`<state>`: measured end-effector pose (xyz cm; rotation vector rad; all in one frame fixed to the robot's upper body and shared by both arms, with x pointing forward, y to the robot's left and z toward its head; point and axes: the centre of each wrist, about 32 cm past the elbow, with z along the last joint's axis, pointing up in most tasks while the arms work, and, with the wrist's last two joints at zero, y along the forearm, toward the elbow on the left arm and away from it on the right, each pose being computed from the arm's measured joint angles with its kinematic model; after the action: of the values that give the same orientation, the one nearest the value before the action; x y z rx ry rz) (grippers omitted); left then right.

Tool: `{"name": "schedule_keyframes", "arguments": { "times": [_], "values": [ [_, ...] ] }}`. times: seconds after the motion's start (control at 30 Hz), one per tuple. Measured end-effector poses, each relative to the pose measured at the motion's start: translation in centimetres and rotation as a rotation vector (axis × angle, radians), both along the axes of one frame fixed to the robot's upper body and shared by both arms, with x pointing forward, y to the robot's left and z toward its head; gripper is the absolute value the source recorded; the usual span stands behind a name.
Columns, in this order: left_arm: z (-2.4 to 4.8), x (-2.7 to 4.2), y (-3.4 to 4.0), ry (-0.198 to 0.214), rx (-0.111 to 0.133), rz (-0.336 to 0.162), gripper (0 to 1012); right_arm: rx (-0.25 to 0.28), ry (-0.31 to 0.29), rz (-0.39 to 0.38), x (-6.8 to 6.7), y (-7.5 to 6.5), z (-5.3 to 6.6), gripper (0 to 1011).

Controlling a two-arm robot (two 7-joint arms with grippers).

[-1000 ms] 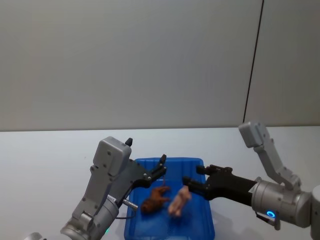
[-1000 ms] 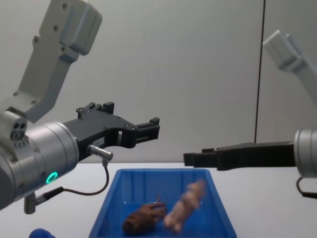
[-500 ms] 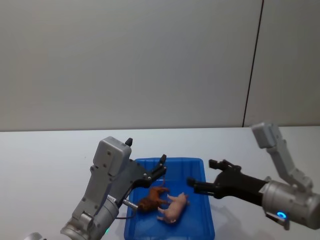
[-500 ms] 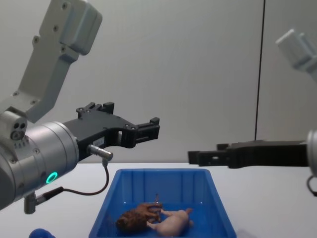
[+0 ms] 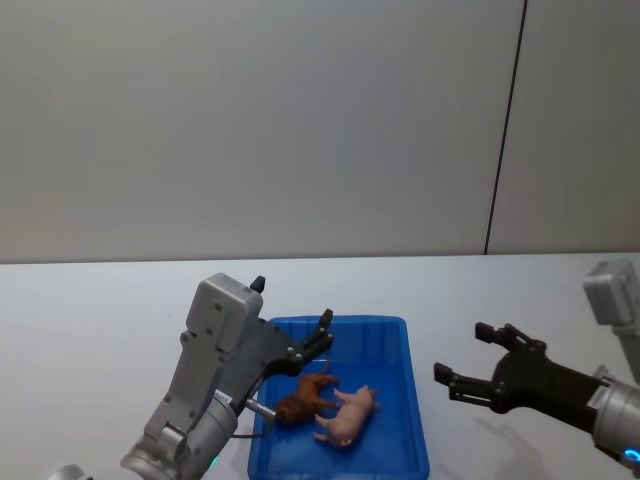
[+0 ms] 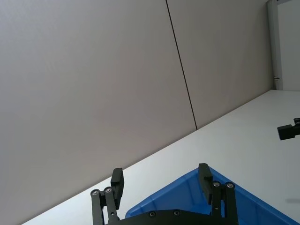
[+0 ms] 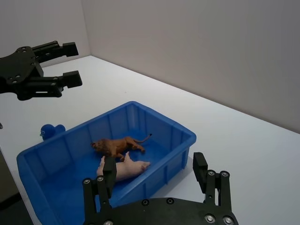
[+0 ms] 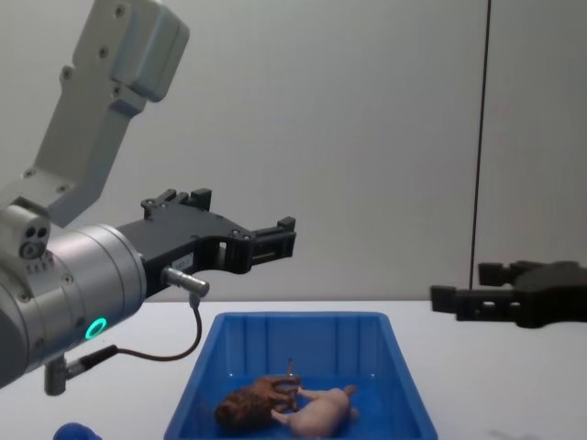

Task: Pick up the two dolls from the table and place them into the box.

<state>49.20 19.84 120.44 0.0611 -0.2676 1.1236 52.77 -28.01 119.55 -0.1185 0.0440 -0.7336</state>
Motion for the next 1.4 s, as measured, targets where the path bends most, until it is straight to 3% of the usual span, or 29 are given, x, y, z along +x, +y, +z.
{"name": "schedule_keyframes", "arguments": {
  "times": [0.27,0.43,0.57,0.6,0.83,1.03,1.4],
  "values": [
    [-0.07,-0.31,0.26,0.013,0.008,0.02,1001,-0.011,-0.034,-0.004,-0.8,-1.6,-0.4,1001],
    [-0.22,-0.93,0.67,0.031,0.01,0.057,1001,-0.014,-0.045,-0.004,-1.0,-2.1,-0.5,1001],
    [-0.65,-1.97,1.4,0.065,0.001,0.114,1001,-0.017,-0.05,-0.004,-1.2,-2.4,-0.6,1001],
    [-0.65,-1.97,1.4,0.065,0.001,0.114,1001,-0.018,-0.053,-0.004,-1.2,-2.5,-0.6,1001],
    [-2.07,-3.76,2.69,0.127,-0.023,0.196,1001,-0.021,-0.059,-0.004,-1.4,-2.8,-0.7,1001],
    [-3.45,-4.83,3.5,0.179,-0.041,0.239,1001,-0.022,-0.063,-0.004,-1.5,-3.0,-0.7,1001],
    [-5.77,-5.65,4.72,0.25,-0.057,0.281,1001,-0.023,-0.066,-0.004,-1.6,-3.1,-0.7,1001]
  ]
}}
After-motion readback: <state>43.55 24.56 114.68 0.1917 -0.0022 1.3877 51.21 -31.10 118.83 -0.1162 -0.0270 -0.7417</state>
